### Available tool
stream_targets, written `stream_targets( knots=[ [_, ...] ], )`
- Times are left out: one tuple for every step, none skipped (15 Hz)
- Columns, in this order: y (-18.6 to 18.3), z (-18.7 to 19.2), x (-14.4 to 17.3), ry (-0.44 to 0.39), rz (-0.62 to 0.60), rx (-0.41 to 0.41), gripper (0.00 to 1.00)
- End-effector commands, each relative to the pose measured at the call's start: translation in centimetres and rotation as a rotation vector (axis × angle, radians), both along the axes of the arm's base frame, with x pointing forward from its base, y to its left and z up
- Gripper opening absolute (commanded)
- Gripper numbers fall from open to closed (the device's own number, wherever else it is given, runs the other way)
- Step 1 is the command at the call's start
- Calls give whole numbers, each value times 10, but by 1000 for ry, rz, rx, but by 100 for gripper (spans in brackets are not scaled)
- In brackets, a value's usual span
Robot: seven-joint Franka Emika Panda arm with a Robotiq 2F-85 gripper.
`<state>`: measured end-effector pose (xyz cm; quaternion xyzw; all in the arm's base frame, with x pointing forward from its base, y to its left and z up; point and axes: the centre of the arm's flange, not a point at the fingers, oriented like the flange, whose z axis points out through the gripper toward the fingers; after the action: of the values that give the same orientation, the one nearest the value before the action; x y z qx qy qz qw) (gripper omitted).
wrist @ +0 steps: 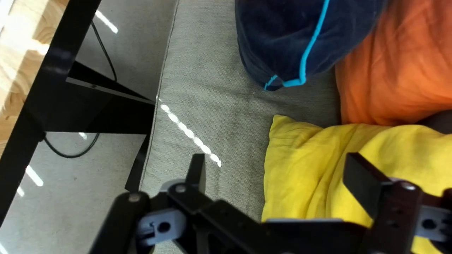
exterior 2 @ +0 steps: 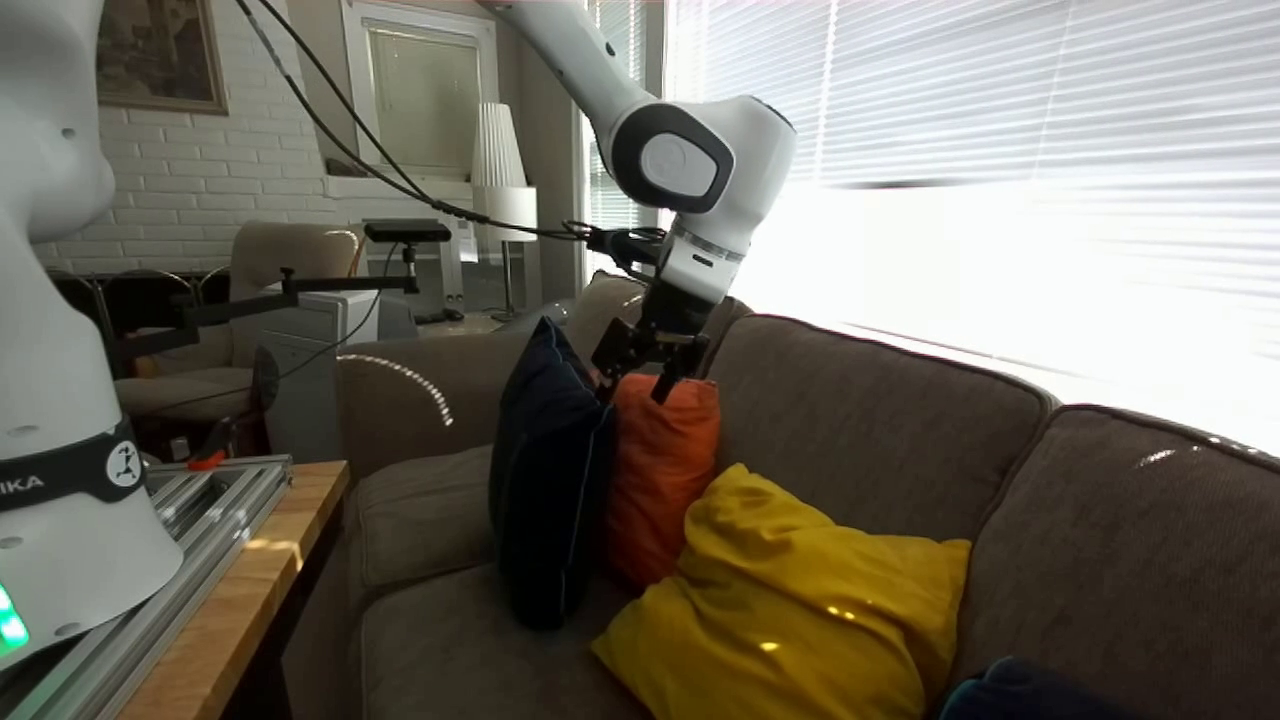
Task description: Move one black pillow to the left.
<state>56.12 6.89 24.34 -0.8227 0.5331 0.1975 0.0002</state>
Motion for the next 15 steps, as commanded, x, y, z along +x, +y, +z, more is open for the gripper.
stream_targets(
  knots=[
    [6,-21,3,16,-132,25,100],
    [9,-25,1,23,-146,27,100],
    [12,-30,0,28,-167,41,100],
    [17,-33,-1,39,-183,53,100],
    [22,-37,-3,47,-200,60,100],
    [26,-40,-4,60,-209,72,100],
    [31,-43,-7,71,-215,78,100],
    [36,-45,-9,80,-215,79,100],
    [41,-48,-12,88,-218,84,100],
    [45,-50,-14,91,-217,86,100],
    [50,-52,-16,101,-213,86,100],
    [52,-55,-18,108,-212,89,100],
    [56,-58,-21,115,-211,92,100],
    [61,-61,-23,121,-209,90,100],
    [64,-65,-27,128,-204,87,100]
  ],
)
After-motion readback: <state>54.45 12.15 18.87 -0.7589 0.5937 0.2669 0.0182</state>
